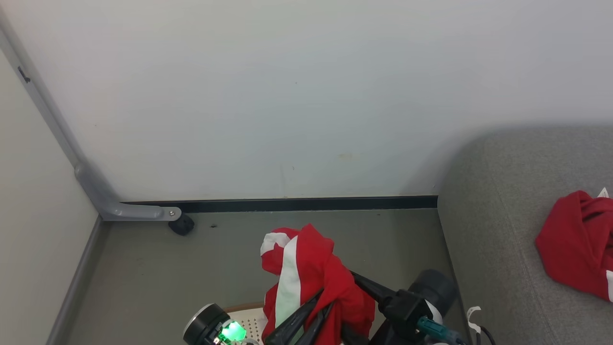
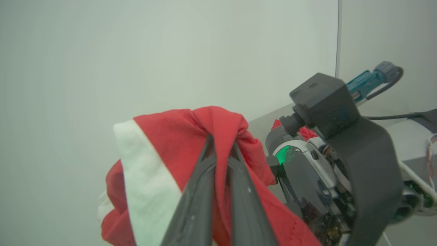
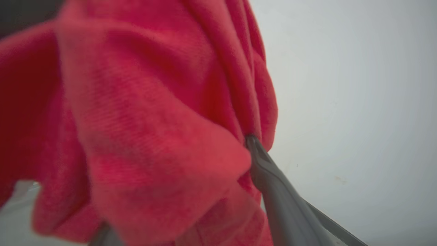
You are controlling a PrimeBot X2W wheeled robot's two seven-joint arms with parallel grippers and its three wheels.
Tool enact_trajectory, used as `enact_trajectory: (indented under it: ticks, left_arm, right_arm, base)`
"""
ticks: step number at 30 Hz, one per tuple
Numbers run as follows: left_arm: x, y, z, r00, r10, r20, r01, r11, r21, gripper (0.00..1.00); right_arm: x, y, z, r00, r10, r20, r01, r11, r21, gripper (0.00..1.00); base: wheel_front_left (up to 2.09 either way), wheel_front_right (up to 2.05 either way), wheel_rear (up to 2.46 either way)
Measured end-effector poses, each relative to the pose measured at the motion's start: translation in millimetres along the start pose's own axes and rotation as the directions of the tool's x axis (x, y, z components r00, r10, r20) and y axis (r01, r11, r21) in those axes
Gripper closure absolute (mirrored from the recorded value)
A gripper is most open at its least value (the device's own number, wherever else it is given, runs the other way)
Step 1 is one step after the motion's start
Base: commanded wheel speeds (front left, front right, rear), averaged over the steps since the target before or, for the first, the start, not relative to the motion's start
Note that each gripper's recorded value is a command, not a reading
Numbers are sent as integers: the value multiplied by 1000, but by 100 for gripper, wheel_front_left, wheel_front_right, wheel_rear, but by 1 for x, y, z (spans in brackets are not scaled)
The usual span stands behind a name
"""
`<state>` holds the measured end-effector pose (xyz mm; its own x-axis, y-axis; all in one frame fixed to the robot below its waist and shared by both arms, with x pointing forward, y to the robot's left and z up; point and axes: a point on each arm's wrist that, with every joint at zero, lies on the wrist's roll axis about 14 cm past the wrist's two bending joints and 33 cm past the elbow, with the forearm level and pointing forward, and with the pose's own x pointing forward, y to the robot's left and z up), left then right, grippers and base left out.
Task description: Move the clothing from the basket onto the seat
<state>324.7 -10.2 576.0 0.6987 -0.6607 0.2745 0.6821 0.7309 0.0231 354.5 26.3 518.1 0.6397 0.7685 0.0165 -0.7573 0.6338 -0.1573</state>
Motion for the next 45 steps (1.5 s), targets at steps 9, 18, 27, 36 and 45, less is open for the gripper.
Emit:
enact_trajectory:
  ticks: [9, 18, 27, 36, 45]
  left_arm:
    - [0, -12, -3, 999, -33, -8, 33, 999, -21, 100]
    - [-2, -19, -5, 999, -52, -15, 51, 998, -33, 100]
    - [-4, -11, -5, 999, -30, -17, 30, 999, -23, 100]
    - [-2, 2, -6, 1000, 19, -15, -19, 999, -31, 100]
    - [0, 11, -5, 998, 61, -8, -61, 997, -43, 0]
  right_arm:
    - [8, 4, 9, 999, -18, 35, 17, 999, 49, 0]
    - [15, 2, 15, 997, -42, 58, 37, 996, 84, 100]
    - [8, -9, 6, 993, -107, 42, 100, 983, 155, 100]
    - [1, -25, 2, 985, -168, 35, 159, 969, 188, 100]
    - [-1, -35, 6, 978, -201, 47, 189, 962, 196, 100]
  base:
    - [0, 0, 0]
    - [0, 0, 0]
    - [0, 0, 0]
    - [0, 0, 0]
    - [0, 0, 0]
